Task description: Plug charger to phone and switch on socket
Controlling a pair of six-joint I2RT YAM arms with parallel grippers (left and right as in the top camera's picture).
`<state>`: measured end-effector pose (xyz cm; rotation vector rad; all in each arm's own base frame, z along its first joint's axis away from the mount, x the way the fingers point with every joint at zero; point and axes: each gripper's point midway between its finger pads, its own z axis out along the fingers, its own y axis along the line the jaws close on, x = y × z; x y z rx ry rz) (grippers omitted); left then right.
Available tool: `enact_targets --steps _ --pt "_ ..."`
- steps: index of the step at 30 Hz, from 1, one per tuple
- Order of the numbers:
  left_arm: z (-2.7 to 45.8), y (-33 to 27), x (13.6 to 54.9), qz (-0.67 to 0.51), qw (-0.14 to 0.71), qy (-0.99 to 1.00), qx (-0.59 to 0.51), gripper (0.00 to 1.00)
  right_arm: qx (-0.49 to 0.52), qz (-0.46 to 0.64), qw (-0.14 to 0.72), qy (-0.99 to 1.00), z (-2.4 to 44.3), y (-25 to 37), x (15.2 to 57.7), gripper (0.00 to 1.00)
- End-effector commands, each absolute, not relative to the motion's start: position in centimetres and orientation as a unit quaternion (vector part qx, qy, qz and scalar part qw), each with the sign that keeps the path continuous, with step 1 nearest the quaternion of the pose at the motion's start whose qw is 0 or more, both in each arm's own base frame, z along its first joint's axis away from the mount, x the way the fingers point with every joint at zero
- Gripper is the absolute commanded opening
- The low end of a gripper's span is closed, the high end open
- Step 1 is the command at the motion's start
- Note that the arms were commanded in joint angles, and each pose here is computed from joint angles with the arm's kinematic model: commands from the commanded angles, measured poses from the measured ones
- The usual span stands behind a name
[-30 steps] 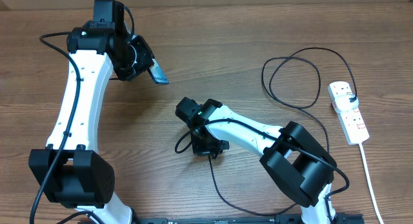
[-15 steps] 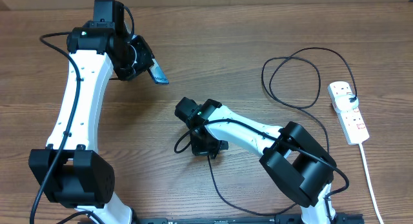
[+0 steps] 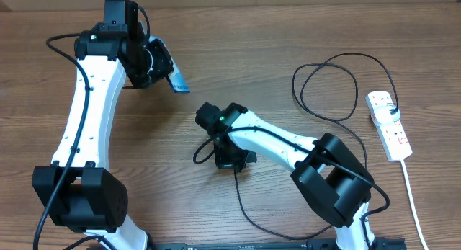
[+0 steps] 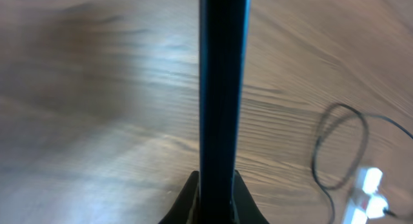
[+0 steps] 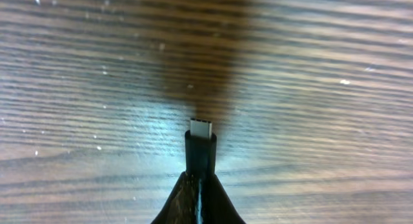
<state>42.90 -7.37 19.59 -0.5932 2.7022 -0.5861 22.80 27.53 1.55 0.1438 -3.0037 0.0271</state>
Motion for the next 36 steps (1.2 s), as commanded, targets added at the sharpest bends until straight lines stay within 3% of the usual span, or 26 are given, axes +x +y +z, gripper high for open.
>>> enact_targets --steps 1,7,13,21,36 --pt "23.1 -10.6 43.3 -0.291 0.191 0.932 -0.1 0.04 0.048 -0.002 0.057 -0.997 3.4 28.0 24.4 0.04" --pt "26.9 -14.3 44.0 -0.408 0.22 0.886 -0.015 0.04 0.089 -0.052 0.051 -0.993 9.4 28.9 25.1 0.04" --pt "29.8 -16.2 43.9 -0.478 0.239 0.844 0.039 0.04 0.122 -0.121 -0.032 -0.985 18.2 29.5 25.7 0.04" --pt "34.2 -18.3 42.7 -0.574 0.24 0.776 0.105 0.04 0.128 -0.201 -0.138 -0.961 26.2 29.2 25.5 0.04" --pt "36.4 -19.1 40.1 -0.632 0.218 0.723 0.176 0.04 0.103 -0.182 -0.232 -0.95 28.6 28.0 28.6 0.04"
